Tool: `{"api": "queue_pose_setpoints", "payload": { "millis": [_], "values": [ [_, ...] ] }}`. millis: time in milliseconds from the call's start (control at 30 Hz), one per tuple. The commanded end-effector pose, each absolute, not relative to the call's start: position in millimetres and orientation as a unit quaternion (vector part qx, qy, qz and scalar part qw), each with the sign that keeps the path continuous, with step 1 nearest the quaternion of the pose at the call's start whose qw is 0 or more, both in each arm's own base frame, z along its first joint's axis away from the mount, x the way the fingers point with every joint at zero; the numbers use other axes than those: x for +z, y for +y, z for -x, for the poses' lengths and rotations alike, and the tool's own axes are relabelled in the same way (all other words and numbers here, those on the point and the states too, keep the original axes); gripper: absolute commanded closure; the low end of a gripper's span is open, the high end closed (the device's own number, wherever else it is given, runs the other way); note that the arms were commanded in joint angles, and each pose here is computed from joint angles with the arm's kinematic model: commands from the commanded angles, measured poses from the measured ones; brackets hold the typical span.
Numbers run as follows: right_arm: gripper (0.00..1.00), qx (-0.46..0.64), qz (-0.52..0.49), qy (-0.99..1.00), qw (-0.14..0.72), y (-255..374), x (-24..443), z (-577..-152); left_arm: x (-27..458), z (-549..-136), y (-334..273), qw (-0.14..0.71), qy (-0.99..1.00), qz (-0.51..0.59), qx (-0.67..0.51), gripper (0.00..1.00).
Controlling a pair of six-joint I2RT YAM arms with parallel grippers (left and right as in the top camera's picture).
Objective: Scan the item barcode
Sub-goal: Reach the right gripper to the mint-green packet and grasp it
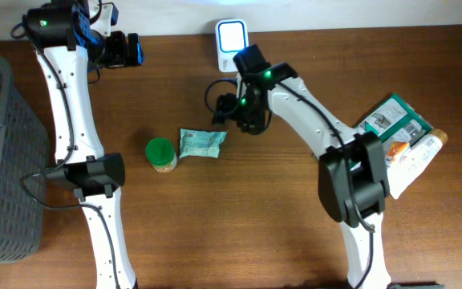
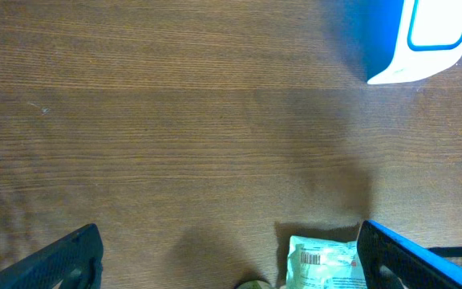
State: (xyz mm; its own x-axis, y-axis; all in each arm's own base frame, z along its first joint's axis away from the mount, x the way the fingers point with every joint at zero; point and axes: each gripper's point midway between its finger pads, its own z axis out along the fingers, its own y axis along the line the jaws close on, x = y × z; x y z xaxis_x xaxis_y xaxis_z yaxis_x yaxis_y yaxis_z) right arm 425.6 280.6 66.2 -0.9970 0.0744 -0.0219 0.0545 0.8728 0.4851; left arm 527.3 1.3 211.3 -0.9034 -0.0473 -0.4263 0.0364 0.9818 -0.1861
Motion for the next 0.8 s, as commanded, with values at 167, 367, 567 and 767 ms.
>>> {"api": "queue_pose_setpoints", "payload": {
  "millis": [167,367,567,767],
  "values": [
    [0.25,0.258,-0.051,0.964,-0.044,305.9,27.4,-403.9,212.4,-528.3,2.3,0.224,0.97,0.001,-0.093,0.01],
    [0.36,0.28,-0.039,0.958,-0.046,328.3,20.4,-401.0,212.4,-528.3,2.3,0.224,0.97,0.001,-0.093,0.01],
    [0.4,0.244,-0.05,0.968,-0.029,325.0,-0.5,-397.4,212.4,-528.3,2.3,0.224,0.97,0.001,-0.093,0.01],
    [0.66,0.253,-0.043,0.966,-0.028,323.3,-24.2,-390.3,212.4,-528.3,2.3,0.224,0.97,0.001,-0.093,0.01]
  ]
}}
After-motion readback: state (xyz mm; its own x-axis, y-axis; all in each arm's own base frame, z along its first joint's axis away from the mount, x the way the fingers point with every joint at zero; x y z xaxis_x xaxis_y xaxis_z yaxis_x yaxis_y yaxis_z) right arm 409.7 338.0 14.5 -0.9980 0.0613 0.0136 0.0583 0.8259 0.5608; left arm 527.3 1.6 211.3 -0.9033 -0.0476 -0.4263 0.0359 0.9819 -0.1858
